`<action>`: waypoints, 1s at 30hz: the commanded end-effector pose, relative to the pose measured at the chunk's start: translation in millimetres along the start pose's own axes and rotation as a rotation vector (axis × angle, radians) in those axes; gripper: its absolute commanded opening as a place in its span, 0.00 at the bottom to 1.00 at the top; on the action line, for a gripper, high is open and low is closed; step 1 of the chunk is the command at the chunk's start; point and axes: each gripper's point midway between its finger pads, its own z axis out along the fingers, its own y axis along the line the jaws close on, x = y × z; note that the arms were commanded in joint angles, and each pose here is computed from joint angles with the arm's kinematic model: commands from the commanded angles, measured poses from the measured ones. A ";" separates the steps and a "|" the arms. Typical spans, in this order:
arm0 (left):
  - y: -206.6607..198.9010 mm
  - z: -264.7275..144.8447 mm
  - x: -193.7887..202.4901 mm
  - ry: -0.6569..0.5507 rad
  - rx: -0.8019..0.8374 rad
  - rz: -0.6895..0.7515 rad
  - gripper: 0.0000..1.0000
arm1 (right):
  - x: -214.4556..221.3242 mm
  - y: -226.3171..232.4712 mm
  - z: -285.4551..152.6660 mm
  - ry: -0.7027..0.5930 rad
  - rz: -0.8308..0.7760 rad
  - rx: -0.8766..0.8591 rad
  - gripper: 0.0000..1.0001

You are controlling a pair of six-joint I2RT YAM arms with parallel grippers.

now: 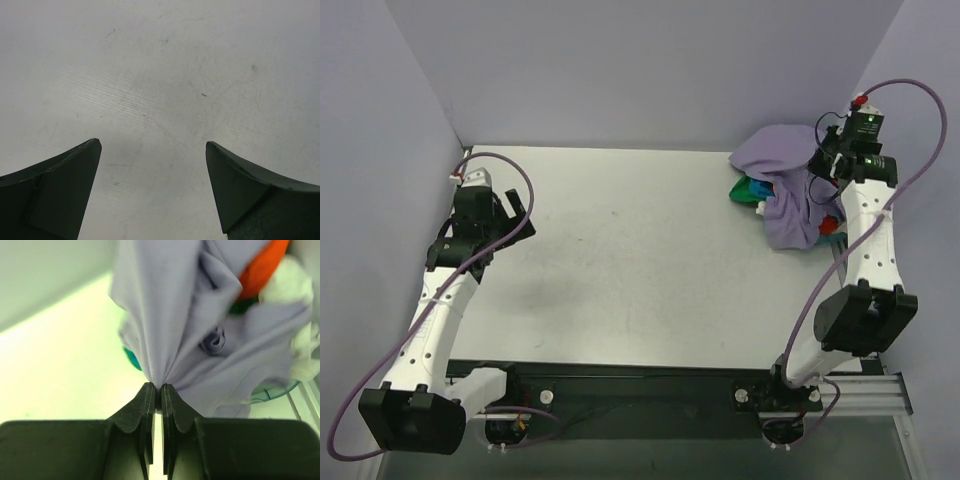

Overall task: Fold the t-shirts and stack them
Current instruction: Grab crumpled tshirt from bin with the right arm, then move the tshirt to the center of the board

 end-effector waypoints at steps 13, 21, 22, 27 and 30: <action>-24.2 -27.9 -39.3 -0.140 0.137 -0.002 0.97 | -89.9 179.6 -280.7 -0.485 -0.063 -0.641 0.00; -21.4 -44.2 -48.6 -0.186 0.137 0.020 0.97 | -68.7 266.4 -385.6 -0.467 -0.117 -1.061 0.00; -20.3 -46.7 -49.9 -0.192 0.133 0.022 0.97 | -64.0 277.0 -389.2 -0.448 -0.126 -1.096 0.00; -20.1 -51.3 -52.8 -0.208 0.136 0.021 0.97 | -47.1 296.9 -407.2 -0.397 -0.125 -1.200 0.00; -19.8 -47.2 -48.1 -0.187 0.134 0.026 0.97 | -25.7 283.9 -361.5 -0.359 -0.155 -1.049 0.00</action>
